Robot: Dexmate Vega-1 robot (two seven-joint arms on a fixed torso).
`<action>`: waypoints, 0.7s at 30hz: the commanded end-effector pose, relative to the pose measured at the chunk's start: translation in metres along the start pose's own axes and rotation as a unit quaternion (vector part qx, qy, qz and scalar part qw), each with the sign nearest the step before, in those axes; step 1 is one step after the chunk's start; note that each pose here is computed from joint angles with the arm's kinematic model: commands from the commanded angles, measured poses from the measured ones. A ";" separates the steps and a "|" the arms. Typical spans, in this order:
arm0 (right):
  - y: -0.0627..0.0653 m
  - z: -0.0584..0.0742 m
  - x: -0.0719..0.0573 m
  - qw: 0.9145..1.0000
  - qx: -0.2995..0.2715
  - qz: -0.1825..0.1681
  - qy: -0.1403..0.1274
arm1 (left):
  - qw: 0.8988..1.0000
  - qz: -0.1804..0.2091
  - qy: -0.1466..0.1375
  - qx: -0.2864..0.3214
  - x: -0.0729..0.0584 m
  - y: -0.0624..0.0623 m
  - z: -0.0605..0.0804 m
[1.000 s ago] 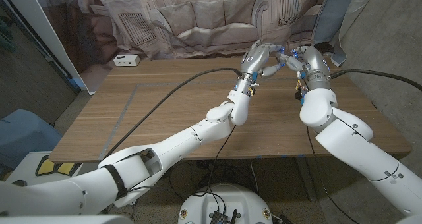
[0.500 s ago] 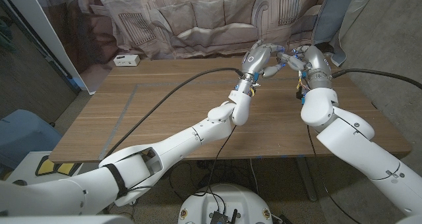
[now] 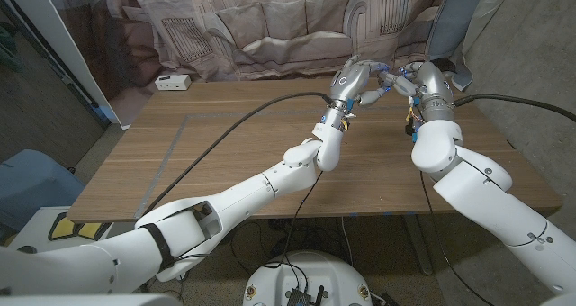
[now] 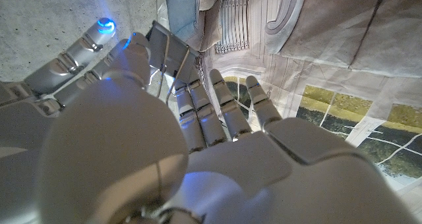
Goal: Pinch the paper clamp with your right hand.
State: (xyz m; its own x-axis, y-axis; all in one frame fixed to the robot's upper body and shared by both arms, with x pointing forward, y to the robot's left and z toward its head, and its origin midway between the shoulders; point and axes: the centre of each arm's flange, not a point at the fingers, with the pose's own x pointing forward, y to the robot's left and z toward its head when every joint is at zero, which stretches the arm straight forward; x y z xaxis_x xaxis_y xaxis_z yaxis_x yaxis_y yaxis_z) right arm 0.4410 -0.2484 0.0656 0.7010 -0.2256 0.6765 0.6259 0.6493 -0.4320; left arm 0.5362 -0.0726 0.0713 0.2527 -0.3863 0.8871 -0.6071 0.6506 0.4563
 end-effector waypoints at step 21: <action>0.000 -0.002 0.003 1.000 0.012 -0.009 -0.005 | 1.000 -0.005 0.003 -0.004 -0.001 0.000 -0.004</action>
State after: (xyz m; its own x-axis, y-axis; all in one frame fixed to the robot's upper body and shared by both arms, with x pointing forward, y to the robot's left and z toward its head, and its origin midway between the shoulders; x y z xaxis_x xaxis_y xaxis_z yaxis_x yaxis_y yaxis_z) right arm 0.4431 -0.2502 0.0661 0.6934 -0.2323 0.6821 0.6296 0.6557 -0.4167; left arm 0.5380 -0.0696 0.0708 0.2612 -0.3703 0.8914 -0.6014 0.6599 0.4504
